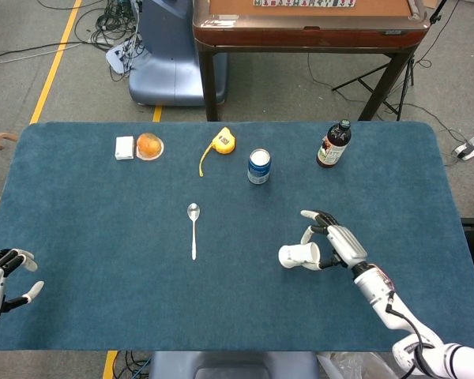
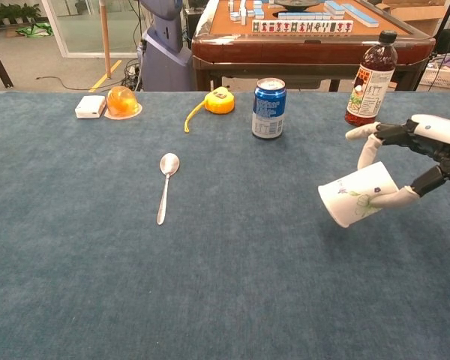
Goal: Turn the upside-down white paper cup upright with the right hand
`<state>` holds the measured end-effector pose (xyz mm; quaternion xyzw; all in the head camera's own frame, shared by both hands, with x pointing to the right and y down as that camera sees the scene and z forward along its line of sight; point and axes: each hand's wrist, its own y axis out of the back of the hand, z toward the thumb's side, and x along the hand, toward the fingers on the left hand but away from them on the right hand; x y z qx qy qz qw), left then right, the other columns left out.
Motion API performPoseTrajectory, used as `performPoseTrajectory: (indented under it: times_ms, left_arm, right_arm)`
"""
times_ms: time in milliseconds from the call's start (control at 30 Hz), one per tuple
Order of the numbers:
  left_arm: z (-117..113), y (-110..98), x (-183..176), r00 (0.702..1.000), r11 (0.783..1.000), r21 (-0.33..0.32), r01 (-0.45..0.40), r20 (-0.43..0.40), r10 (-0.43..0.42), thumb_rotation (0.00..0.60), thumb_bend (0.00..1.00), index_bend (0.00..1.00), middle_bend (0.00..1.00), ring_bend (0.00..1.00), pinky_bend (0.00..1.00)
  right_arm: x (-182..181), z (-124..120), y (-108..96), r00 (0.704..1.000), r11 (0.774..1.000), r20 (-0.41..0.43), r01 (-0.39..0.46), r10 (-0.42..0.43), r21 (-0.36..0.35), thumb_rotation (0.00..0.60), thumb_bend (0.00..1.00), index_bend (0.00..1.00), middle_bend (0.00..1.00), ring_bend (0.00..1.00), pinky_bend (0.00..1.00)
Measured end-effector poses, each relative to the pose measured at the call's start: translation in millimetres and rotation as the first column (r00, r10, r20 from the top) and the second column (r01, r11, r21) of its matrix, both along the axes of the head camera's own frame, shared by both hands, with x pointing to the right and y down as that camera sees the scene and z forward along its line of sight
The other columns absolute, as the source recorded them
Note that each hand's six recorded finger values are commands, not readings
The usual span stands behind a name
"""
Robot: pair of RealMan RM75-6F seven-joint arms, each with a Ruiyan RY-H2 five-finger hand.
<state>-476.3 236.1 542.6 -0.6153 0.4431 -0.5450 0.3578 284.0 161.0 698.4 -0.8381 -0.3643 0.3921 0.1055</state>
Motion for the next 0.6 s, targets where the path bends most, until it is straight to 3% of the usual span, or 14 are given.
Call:
performPoseTrajectory:
  times_ms: [133,400,600]
  left_arm:
    - [0.2,0.0,-0.1,1.0,1.0,-0.001,0.0,0.001,0.0,0.6,0.17,0.54,0.41,0.3,0.6]
    - [0.2,0.0,0.6,1.0,1.0,-0.001,-0.002,-0.002,0.002,0.6,0.17,0.54,0.41,0.3,0.6]
    - [0.6,0.1,0.7,1.0,1.0,-0.002,-0.002,-0.001,0.002,0.6,0.17,0.54,0.41,0.3,0.6]
  right_arm:
    - [-1.6,3.9,3.0,1.0,1.0,0.01,0.015,-0.015,-0.007,0.6,0.01,0.5,0.12,0.0,0.02]
    - [-1.1,-1.3,3.8,0.999,0.999,-0.008,0.051,-0.051,0.012,0.6,0.0,0.23,0.06,0.0,0.0]
    - [1.2,-7.9,3.8,0.997,0.997,-0.028,0.073,-0.072,0.027,0.6,0.0,0.18,0.05,0.0,0.0]
